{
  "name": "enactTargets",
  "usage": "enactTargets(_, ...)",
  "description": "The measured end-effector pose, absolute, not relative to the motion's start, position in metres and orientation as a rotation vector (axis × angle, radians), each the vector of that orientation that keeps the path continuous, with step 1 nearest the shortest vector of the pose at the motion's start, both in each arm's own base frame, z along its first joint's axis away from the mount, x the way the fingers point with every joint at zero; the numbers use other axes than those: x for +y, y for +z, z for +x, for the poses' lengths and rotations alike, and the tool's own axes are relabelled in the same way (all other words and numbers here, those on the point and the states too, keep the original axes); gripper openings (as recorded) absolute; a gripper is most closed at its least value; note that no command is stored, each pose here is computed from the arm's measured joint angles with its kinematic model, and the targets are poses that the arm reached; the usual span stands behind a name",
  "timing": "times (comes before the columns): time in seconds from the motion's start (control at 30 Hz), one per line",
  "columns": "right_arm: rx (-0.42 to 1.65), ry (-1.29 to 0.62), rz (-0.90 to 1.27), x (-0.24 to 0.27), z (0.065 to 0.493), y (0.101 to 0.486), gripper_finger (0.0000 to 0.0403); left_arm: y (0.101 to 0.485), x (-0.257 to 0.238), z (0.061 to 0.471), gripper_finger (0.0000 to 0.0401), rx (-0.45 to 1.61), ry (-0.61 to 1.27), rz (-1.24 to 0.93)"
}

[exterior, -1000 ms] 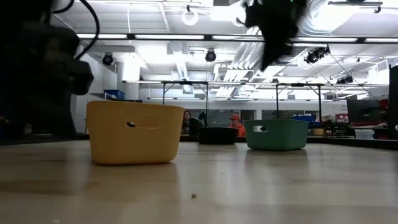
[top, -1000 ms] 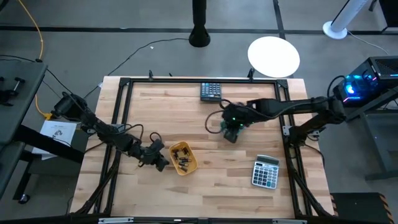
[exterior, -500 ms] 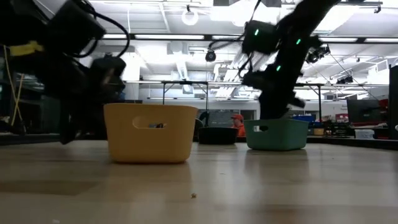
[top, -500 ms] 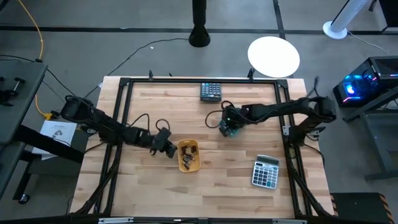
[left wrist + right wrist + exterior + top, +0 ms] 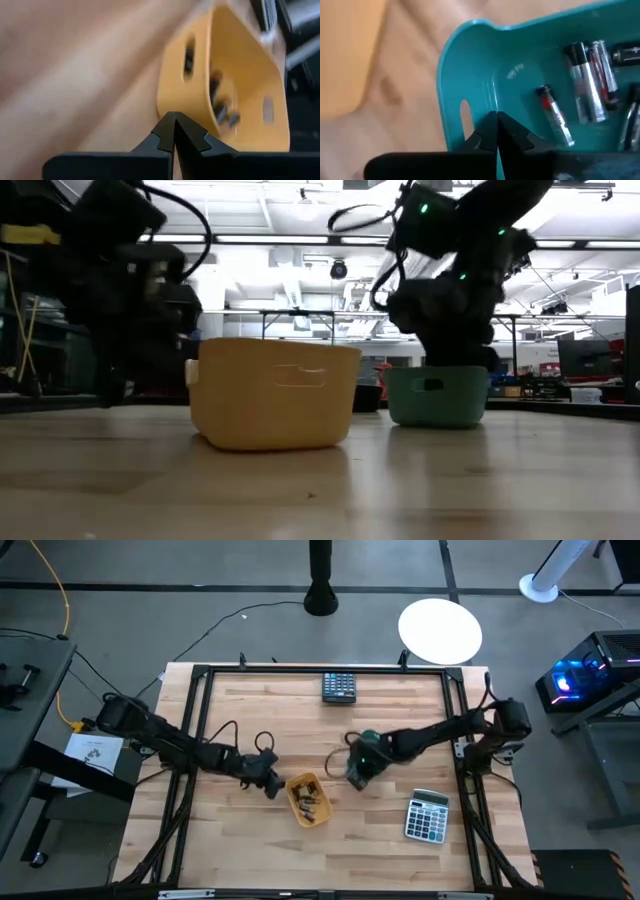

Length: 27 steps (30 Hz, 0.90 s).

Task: Sort batteries
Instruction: Move the bins to the center of the table

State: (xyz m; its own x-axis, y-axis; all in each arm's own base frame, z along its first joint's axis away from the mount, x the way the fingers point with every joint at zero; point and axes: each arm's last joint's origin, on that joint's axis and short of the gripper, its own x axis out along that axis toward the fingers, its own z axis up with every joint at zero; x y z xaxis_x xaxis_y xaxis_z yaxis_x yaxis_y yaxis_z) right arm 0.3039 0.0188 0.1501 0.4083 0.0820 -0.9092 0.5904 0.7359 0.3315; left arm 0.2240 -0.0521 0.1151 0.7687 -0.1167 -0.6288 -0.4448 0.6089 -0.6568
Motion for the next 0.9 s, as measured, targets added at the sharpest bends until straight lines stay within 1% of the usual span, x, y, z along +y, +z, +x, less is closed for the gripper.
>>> enactTargets(0.13, 1.1, -0.305, 0.731, 0.045, 0.305, 0.152, 0.0, 0.115, -0.072, 0.218, 0.0, 0.732, 0.139, -0.885)
enactTargets(0.3, 1.098, -0.27, 0.775, 0.073, 0.303, 0.153, 0.0, 0.112, -0.091, 0.208, 0.0, 0.778, 0.125, -0.881)
enactTargets(0.43, 1.112, -0.241, 0.764, 0.09, 0.298, 0.153, 0.0, 0.112, -0.1, 0.204, 0.0, 0.757, 0.138, -0.878)
enactTargets(0.67, 1.081, -0.191, 0.715, 0.097, 0.299, 0.155, 0.0, 0.112, -0.093, 0.208, 0.0, 0.715, 0.175, -0.814)
enactTargets(0.9, 1.055, -0.115, 0.619, 0.098, 0.302, 0.156, 0.0, 0.118, -0.077, 0.22, 0.0, 0.647, 0.189, -0.819)
